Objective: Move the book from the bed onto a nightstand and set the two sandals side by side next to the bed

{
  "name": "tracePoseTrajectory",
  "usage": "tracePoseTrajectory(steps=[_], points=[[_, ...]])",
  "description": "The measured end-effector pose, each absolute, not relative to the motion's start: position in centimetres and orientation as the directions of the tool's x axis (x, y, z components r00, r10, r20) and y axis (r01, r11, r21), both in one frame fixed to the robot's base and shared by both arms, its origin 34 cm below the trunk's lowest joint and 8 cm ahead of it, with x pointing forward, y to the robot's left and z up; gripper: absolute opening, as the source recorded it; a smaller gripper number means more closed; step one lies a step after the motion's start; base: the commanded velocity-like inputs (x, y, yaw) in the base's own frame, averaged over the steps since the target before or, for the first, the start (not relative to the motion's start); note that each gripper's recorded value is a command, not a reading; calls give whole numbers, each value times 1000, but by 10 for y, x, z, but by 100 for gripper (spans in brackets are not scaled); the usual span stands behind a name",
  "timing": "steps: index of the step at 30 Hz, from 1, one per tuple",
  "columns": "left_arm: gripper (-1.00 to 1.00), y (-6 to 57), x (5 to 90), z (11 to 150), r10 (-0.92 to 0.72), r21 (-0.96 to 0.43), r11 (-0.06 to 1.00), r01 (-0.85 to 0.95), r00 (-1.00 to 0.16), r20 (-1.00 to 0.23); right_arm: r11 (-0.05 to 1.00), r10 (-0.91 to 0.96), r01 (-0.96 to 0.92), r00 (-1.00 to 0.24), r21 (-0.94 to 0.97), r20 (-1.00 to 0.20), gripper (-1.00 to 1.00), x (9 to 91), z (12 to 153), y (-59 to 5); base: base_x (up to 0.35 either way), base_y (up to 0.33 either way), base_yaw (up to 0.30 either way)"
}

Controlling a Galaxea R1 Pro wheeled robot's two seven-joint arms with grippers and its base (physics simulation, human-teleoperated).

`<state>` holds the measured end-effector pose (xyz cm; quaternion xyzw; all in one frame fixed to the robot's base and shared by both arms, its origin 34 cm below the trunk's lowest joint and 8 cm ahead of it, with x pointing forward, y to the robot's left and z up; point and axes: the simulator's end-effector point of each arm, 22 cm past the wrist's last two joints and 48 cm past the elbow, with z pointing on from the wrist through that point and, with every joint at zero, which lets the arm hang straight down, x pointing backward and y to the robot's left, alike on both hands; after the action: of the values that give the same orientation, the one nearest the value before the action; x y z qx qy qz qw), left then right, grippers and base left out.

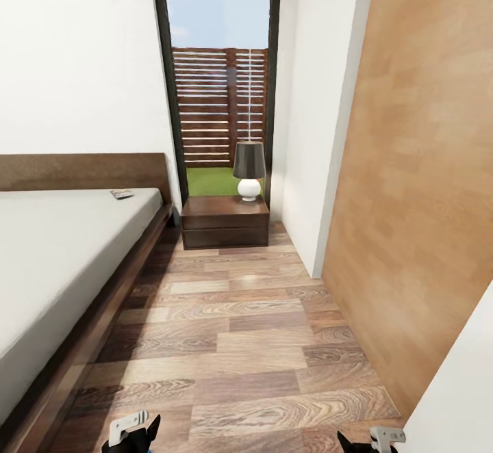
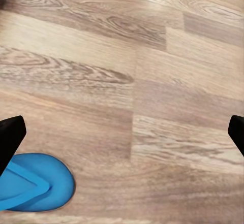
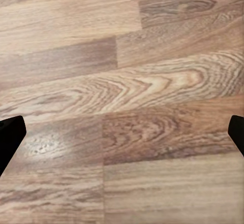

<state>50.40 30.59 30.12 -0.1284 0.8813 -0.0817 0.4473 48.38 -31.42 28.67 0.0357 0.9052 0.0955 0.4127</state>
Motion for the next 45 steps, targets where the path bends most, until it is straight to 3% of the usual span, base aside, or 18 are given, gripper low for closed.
tracePoseTrajectory(steps=[45], points=[[100, 305, 489, 278, -300, -250, 954, -168, -610, -733, 979, 143, -2, -699, 203, -701, 100, 468, 264, -314, 0, 0, 0]])
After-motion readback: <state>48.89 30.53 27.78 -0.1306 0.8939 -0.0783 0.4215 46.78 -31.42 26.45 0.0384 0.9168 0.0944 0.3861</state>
